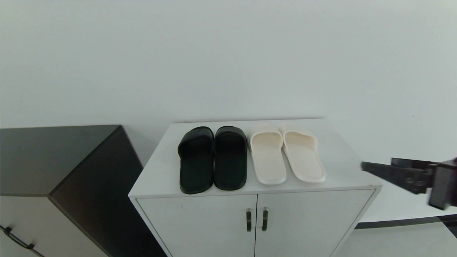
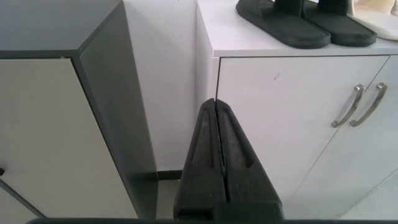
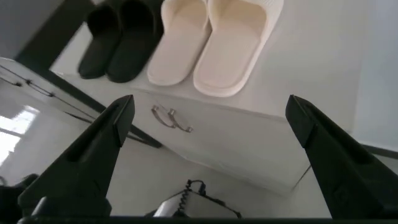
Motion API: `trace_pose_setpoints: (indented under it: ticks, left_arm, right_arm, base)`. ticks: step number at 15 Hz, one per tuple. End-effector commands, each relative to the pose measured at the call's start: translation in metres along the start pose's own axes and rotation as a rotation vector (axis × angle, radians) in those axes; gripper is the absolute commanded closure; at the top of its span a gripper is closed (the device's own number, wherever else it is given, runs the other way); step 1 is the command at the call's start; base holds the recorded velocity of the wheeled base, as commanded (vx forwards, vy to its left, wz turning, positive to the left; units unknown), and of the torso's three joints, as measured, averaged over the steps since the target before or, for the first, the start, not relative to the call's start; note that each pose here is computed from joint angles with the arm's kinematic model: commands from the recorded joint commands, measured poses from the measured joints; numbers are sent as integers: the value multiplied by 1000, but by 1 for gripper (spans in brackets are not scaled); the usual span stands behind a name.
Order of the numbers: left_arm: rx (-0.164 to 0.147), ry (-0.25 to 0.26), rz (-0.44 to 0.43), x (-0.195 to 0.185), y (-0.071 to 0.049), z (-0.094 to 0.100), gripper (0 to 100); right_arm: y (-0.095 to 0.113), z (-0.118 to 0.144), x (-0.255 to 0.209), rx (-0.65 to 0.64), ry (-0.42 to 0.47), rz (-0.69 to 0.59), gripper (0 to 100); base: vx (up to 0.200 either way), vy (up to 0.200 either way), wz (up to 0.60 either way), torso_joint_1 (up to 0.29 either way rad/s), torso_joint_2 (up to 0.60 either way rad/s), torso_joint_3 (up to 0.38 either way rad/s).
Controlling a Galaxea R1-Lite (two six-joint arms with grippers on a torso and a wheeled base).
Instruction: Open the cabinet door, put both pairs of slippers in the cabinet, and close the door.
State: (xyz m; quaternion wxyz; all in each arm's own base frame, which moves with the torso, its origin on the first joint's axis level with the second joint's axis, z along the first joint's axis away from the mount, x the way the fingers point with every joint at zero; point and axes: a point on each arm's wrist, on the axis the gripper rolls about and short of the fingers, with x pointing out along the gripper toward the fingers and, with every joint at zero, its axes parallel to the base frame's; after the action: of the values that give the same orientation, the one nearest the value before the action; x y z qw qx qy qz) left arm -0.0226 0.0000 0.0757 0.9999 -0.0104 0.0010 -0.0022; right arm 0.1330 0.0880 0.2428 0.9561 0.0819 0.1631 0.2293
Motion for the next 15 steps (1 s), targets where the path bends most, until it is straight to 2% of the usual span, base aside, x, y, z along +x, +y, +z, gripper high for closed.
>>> trace_pose_setpoints:
  ticks: [1, 3, 6, 9, 15]
  left_arm:
    - [-1, 1, 0, 0, 0, 0, 100]
    - [-1, 0, 0, 0, 0, 0, 100]
    - [1, 3, -3, 0, 0, 0, 100]
    - [1, 3, -3, 0, 0, 0, 100]
    - [1, 3, -3, 0, 0, 0, 100]
  right_arm:
    - [28, -7, 60, -51, 80, -50, 0]
    - [42, -7, 83, -65, 66, -83, 0]
    - [52, -14, 123, -72, 61, -148, 0]
    - [57, -13, 154, -64, -18, -269, 0]
    - [63, -21, 187, -65, -10, -292, 0]
  base:
    - [0, 0, 0, 0, 0, 0]
    - [0, 0, 0, 0, 0, 0]
    - [0, 0, 0, 0, 0, 0]
    - [0, 0, 0, 0, 0, 0]
    - [0, 0, 0, 0, 0, 0]
